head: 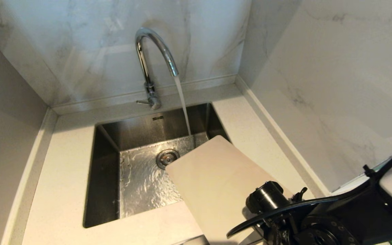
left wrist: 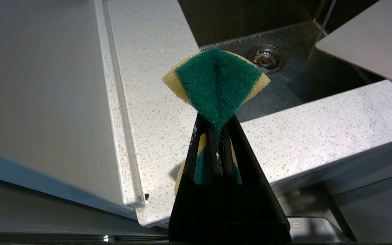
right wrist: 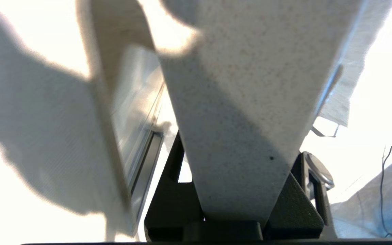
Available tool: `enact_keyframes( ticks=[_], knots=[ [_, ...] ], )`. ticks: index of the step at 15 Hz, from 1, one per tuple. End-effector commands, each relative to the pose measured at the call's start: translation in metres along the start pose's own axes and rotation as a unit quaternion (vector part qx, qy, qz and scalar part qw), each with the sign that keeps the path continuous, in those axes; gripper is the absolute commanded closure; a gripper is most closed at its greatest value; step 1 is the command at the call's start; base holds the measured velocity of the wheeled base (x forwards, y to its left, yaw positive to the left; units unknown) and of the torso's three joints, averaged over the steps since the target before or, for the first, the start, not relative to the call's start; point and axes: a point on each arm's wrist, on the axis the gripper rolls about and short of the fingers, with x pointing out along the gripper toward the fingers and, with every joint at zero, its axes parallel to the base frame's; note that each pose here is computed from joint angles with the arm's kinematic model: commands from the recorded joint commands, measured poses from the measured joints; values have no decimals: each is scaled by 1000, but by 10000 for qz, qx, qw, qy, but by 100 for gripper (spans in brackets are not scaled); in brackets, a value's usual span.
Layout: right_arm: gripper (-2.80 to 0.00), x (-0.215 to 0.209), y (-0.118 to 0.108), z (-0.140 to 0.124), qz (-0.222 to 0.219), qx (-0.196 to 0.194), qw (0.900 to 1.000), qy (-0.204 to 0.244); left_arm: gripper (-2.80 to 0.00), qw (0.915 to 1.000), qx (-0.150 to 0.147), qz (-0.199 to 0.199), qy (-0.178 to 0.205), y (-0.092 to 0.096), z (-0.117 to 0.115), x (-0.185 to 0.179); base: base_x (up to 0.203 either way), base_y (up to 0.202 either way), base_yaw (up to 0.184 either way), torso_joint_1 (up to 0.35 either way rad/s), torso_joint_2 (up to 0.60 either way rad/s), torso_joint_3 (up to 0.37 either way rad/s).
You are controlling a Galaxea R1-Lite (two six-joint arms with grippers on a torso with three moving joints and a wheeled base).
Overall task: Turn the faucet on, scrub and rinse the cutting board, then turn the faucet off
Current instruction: Pick up the cutting board
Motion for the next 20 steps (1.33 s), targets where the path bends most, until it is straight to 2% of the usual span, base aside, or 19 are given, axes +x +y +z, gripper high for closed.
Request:
enact_keyframes(
  ticks=[1, 3, 10, 20],
  knots=[
    [0, -33, 0, 9, 428, 73, 9991, -35, 0, 10000, -4, 4, -3, 0, 0, 0, 0, 0, 0, 0, 0, 0],
    [0, -50, -3, 10, 364, -76, 9993, 20, 0, 10000, -4, 4, -3, 0, 0, 0, 0, 0, 0, 0, 0, 0],
    [0, -104, -5, 18, 657, -206, 9976, 92, 0, 10000, -4, 4, -3, 0, 0, 0, 0, 0, 0, 0, 0, 0],
    [0, -139, -16, 28, 1225, -349, 9918, -7, 0, 10000, -4, 4, -3, 0, 0, 0, 0, 0, 0, 0, 0, 0]
  ],
)
